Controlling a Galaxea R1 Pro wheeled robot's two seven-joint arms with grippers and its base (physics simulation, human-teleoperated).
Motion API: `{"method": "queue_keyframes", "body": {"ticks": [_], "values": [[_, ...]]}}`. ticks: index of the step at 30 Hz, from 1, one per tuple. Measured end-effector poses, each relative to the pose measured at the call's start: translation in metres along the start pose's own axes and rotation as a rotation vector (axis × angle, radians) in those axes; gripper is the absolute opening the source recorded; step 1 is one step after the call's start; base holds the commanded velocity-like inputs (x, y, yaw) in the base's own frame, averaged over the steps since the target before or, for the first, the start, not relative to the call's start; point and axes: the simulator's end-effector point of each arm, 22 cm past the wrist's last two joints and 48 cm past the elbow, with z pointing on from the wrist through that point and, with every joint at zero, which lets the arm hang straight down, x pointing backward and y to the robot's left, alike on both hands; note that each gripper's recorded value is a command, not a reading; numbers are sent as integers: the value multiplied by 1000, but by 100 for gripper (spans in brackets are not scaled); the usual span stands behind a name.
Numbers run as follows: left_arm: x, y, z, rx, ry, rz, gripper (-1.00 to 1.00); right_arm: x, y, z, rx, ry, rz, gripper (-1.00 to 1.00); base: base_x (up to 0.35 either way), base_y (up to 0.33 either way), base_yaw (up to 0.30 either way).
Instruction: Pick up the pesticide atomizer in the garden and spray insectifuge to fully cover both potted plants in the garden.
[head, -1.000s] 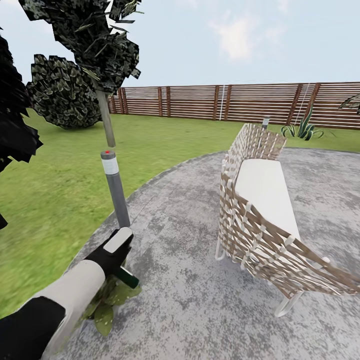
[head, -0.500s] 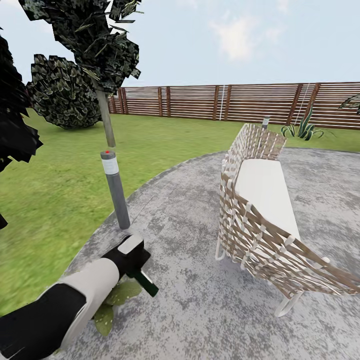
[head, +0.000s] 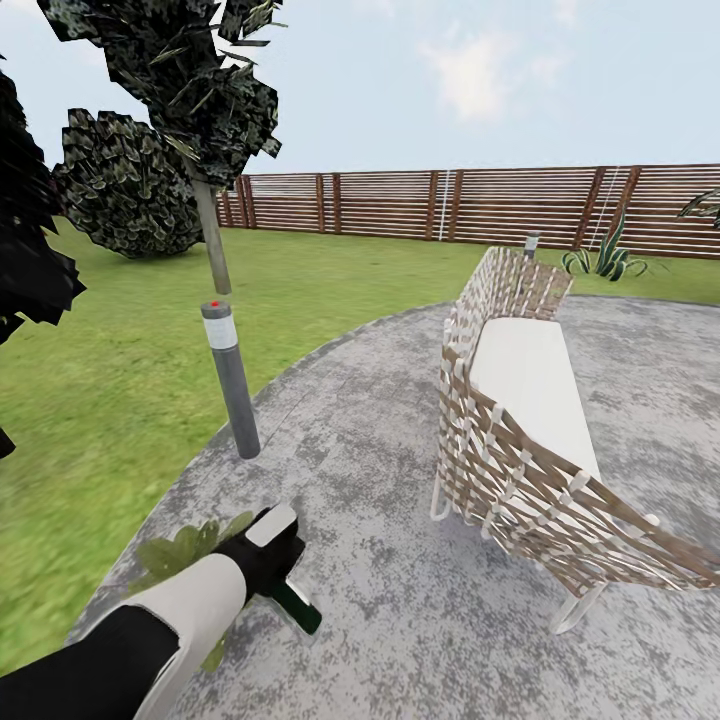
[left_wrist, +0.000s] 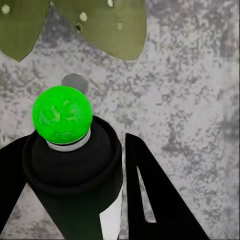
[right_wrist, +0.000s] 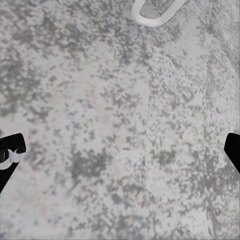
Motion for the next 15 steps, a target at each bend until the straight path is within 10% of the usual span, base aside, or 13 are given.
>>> {"method": "queue_keyframes", "body": {"ticks": [15], "values": [[-25, -36, -39, -101, -101, 45, -100, 15, 9, 2, -25, 48, -7, 100, 0, 0, 0]]}}
